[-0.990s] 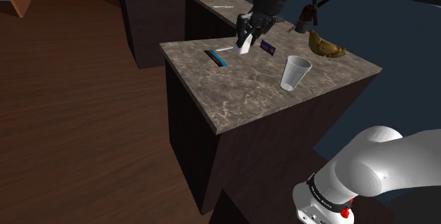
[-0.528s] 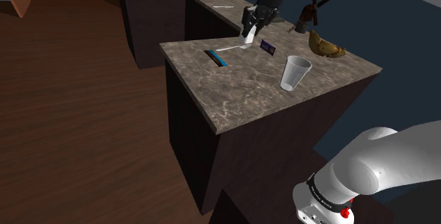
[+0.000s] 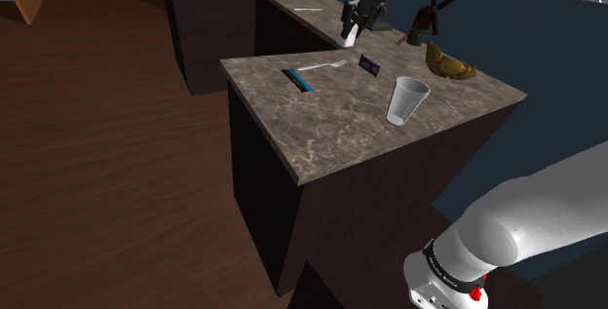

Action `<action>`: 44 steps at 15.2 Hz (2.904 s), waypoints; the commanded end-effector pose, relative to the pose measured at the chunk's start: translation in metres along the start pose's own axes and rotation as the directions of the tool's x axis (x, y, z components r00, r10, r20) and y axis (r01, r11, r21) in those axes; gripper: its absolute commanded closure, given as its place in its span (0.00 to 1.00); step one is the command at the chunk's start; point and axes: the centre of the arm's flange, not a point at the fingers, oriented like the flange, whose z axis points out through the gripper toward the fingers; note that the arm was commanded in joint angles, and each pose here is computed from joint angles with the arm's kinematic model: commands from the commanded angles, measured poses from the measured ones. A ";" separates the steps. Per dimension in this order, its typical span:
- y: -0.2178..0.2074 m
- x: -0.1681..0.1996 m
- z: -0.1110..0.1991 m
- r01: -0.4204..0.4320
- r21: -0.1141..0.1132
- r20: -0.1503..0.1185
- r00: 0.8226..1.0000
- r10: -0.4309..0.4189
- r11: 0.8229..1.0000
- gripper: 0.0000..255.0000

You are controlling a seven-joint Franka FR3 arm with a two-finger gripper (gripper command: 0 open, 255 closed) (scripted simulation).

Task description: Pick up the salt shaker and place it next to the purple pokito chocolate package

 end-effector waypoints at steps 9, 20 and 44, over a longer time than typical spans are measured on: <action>0.102 0.078 0.027 0.001 -0.001 0.000 1.000 -0.001 1.000 1.00; 0.174 0.127 0.064 0.001 -0.001 0.000 1.000 -0.001 1.000 1.00; 0.174 0.088 0.185 0.001 -0.001 0.000 1.000 -0.001 1.000 1.00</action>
